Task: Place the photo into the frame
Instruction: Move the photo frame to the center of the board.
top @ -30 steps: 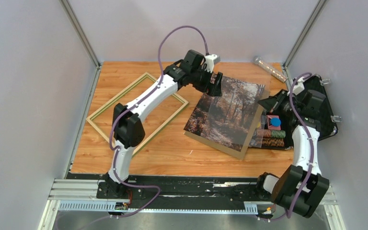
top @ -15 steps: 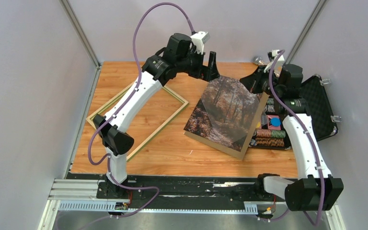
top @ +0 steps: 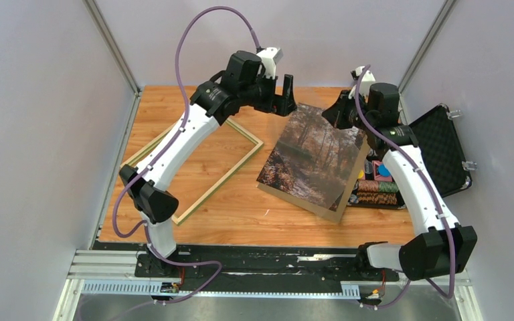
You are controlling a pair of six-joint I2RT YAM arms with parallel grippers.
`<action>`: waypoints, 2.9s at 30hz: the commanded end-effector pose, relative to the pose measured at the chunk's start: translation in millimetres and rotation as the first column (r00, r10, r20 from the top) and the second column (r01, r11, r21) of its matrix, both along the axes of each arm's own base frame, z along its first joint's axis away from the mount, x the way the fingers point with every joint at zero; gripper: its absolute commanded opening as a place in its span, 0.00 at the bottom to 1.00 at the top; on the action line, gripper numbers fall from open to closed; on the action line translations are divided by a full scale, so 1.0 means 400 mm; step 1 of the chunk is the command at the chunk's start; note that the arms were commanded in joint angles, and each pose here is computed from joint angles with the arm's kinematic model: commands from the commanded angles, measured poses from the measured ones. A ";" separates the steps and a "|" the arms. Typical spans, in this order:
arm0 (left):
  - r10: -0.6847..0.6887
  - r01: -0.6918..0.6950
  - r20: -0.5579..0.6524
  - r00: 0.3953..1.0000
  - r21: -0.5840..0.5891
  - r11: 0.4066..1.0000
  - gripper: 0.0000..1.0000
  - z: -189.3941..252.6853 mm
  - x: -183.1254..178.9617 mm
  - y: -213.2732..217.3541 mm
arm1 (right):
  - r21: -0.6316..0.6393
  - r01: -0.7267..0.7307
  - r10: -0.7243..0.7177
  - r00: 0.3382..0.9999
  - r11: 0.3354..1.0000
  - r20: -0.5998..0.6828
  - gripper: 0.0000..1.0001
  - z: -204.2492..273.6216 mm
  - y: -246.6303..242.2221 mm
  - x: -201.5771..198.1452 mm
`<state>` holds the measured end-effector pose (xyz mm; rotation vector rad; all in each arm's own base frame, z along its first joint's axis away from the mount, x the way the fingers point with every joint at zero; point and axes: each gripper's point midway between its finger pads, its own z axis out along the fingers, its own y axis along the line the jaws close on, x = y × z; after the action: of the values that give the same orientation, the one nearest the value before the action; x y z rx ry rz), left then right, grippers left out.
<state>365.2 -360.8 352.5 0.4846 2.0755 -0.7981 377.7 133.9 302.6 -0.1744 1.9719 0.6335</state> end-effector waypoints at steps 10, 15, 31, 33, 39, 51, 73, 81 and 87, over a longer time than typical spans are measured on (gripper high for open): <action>0.135 -0.157 0.128 0.983 0.176 0.972 1.00 -0.017 0.036 0.251 | -0.081 -0.018 0.022 0.999 0.997 0.050 0.00 0.051 0.005 -0.025; 0.151 -0.186 0.153 0.977 0.247 0.951 1.00 -0.055 0.034 0.317 | -0.119 -0.052 0.059 0.997 0.991 0.054 0.00 0.054 0.021 -0.055; 0.145 -0.017 -0.149 0.978 0.639 0.769 0.98 -0.504 -0.043 0.601 | -0.117 -0.060 0.066 0.996 0.991 0.051 0.00 0.017 0.019 -0.098; 0.147 0.009 -0.194 0.970 0.632 0.775 0.97 -0.551 -0.061 0.597 | -0.119 -0.058 0.064 0.997 0.991 0.053 0.00 0.011 0.017 -0.103; 0.117 0.097 -0.299 0.947 0.613 0.784 0.90 -0.660 -0.101 0.570 | -0.124 -0.050 0.058 0.996 0.991 0.062 0.00 0.007 0.011 -0.114; 0.099 0.156 -0.340 0.935 0.646 0.747 0.78 -0.778 -0.115 0.499 | -0.133 -0.026 0.034 0.998 0.991 0.053 0.00 -0.010 -0.005 -0.108; 0.148 0.152 -0.476 0.867 0.536 0.831 0.35 -0.841 -0.105 0.414 | -0.118 0.035 -0.031 0.999 0.992 0.033 0.00 -0.019 -0.058 -0.082; 0.177 0.116 -0.583 0.793 0.430 0.895 0.15 -0.856 -0.084 0.333 | -0.114 0.057 -0.053 0.998 0.992 0.036 0.00 -0.011 -0.079 -0.075; 0.218 0.042 -0.641 0.736 0.364 0.930 0.07 -0.860 -0.053 0.278 | -0.114 0.065 -0.061 0.997 0.991 0.037 0.00 -0.011 -0.088 -0.073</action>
<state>348.2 -222.7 22.1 0.5012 2.8528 -0.4003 344.6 99.6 282.7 -0.1939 2.0216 0.4696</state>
